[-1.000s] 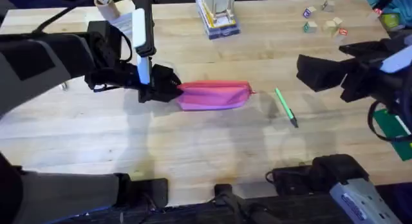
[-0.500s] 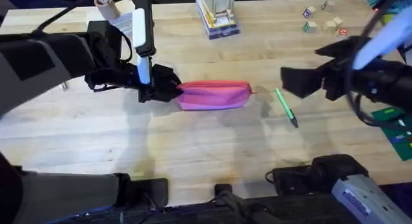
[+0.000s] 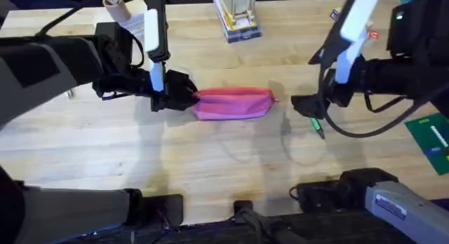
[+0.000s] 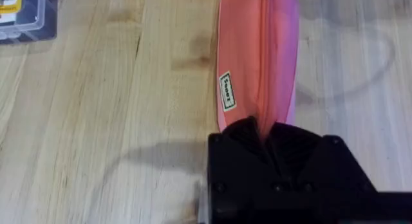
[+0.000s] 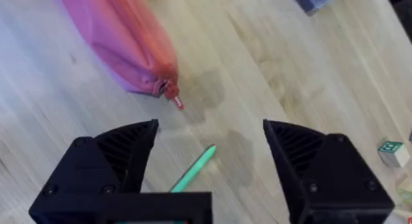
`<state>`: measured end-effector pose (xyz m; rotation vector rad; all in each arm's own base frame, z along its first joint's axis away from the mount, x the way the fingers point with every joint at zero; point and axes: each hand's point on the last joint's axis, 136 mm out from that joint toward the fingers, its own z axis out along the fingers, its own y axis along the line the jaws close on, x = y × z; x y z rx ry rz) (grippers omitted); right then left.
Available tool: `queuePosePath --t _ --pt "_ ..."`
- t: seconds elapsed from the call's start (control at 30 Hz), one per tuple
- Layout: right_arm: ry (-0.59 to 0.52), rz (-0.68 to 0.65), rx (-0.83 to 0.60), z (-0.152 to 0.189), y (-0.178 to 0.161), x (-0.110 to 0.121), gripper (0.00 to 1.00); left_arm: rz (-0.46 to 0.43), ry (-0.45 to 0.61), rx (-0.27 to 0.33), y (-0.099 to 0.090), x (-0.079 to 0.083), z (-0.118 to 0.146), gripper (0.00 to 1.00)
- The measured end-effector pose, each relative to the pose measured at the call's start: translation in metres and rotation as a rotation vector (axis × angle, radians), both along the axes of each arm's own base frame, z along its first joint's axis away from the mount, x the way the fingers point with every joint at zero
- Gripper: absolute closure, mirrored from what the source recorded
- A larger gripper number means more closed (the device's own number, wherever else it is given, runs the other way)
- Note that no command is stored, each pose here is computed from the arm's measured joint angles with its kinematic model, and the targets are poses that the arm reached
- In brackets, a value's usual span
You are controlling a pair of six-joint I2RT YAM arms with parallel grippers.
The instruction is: Unzip the bag, pick up the pens from the table one at a time and place them inside, then zip the bag closed.
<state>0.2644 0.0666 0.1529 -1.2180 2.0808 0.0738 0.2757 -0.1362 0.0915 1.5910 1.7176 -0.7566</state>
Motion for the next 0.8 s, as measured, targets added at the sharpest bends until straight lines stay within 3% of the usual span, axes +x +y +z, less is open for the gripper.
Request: queuePosePath --t 0.23,0.8 --pt "0.020 0.219 -0.046 -0.021 0.011 -0.005 0.004 0.000 0.000 0.000 0.000 0.000 0.000 0.958" --pt "0.065 0.376 0.055 -0.039 0.031 -0.007 0.004 0.000 0.000 0.000 0.000 0.000 0.000 0.959"
